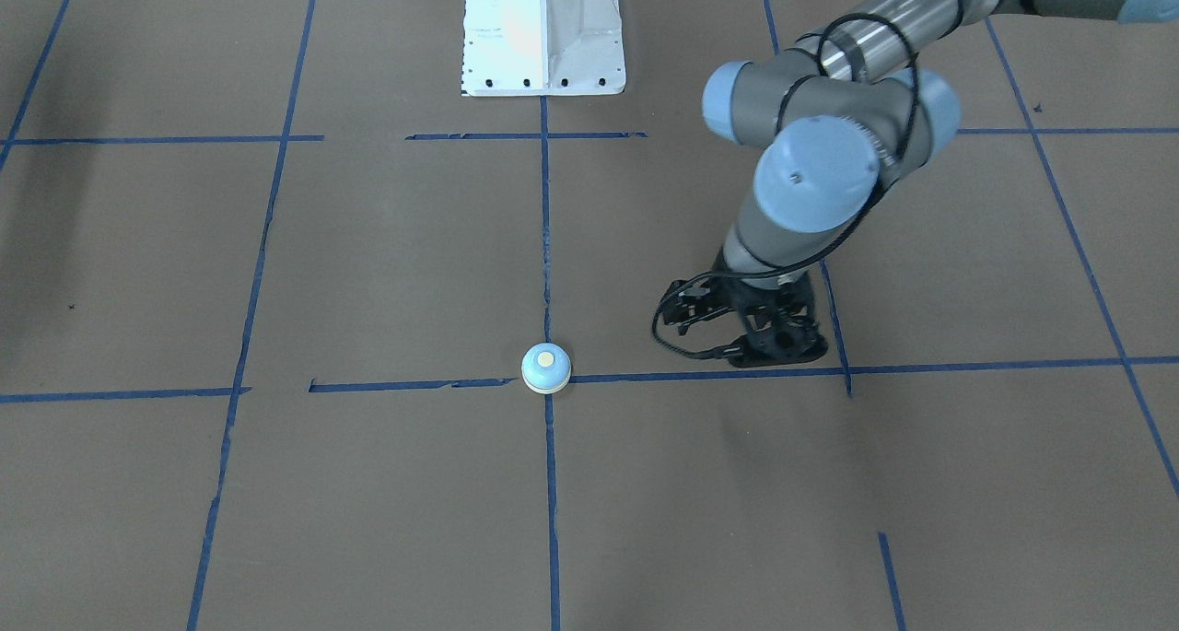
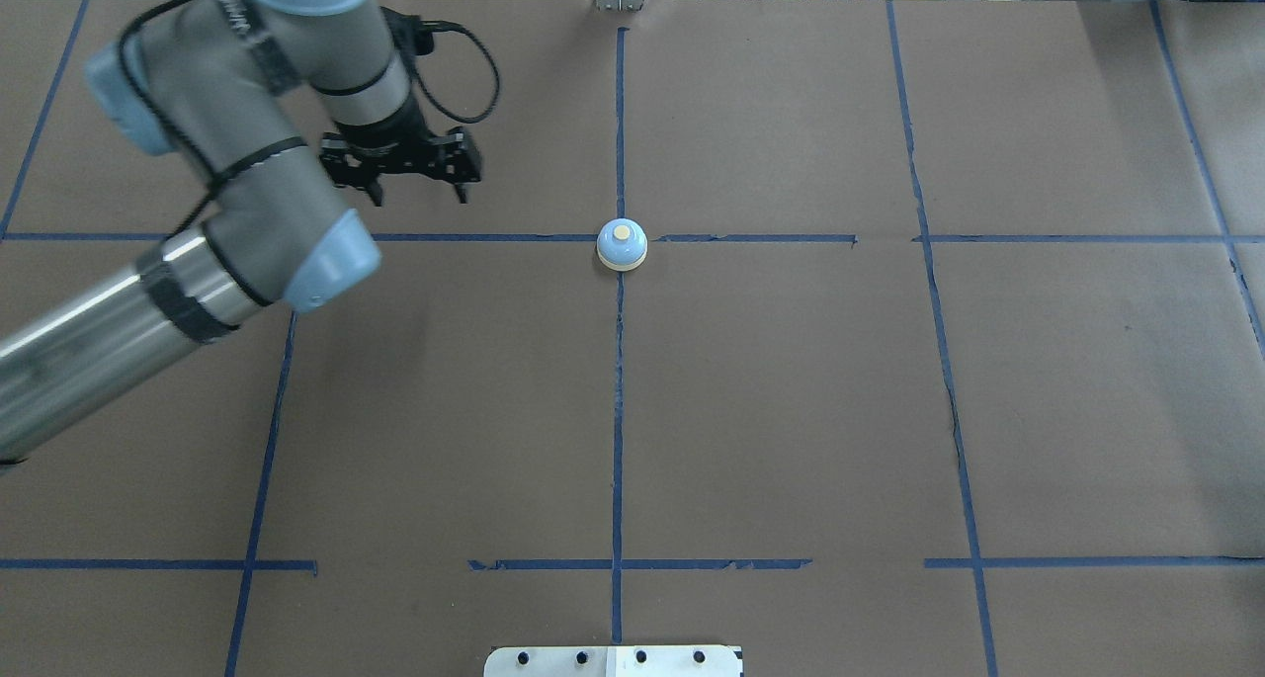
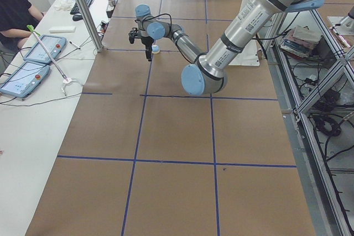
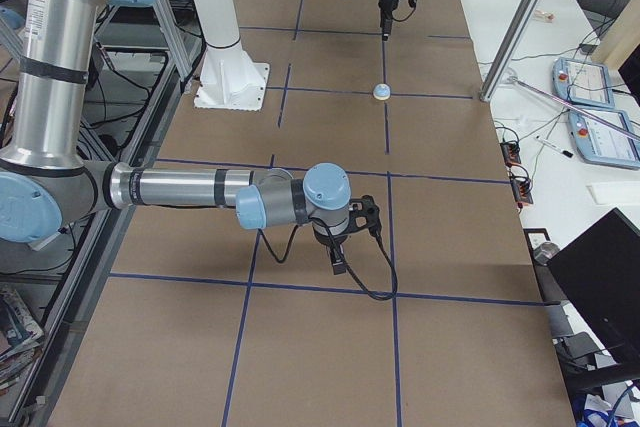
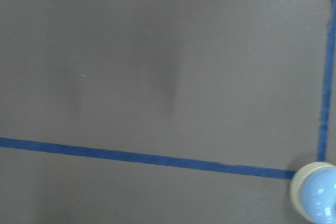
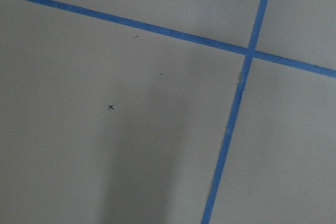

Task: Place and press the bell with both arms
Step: 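Withdraw the left arm away from the bell while the right arm enters, then move the right gripper over the white bell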

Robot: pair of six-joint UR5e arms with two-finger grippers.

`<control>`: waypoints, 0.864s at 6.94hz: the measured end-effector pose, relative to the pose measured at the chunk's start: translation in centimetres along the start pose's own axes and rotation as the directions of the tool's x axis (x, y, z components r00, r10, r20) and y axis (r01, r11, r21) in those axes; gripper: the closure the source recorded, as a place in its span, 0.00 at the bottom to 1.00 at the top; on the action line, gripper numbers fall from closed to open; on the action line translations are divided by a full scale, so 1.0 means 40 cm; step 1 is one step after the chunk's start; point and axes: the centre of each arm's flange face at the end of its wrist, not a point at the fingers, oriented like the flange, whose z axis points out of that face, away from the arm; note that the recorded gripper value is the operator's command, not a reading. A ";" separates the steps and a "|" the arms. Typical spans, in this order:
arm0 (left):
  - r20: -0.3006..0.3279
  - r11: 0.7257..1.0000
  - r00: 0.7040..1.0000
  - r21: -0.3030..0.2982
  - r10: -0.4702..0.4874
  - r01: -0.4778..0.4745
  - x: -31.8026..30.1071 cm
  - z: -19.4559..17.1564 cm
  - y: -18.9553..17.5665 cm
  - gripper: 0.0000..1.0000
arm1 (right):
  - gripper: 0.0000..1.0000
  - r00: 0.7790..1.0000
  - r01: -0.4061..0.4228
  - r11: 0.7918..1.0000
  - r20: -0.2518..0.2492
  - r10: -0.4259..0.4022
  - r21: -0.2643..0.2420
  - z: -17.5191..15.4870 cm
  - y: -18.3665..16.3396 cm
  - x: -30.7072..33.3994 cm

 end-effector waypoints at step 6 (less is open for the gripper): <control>0.138 0.964 0.955 -0.009 0.263 -0.264 -1.024 -0.218 0.136 0.00 | 0.00 0.996 -0.019 1.000 0.088 0.019 -0.007 0.095 -0.477 -0.600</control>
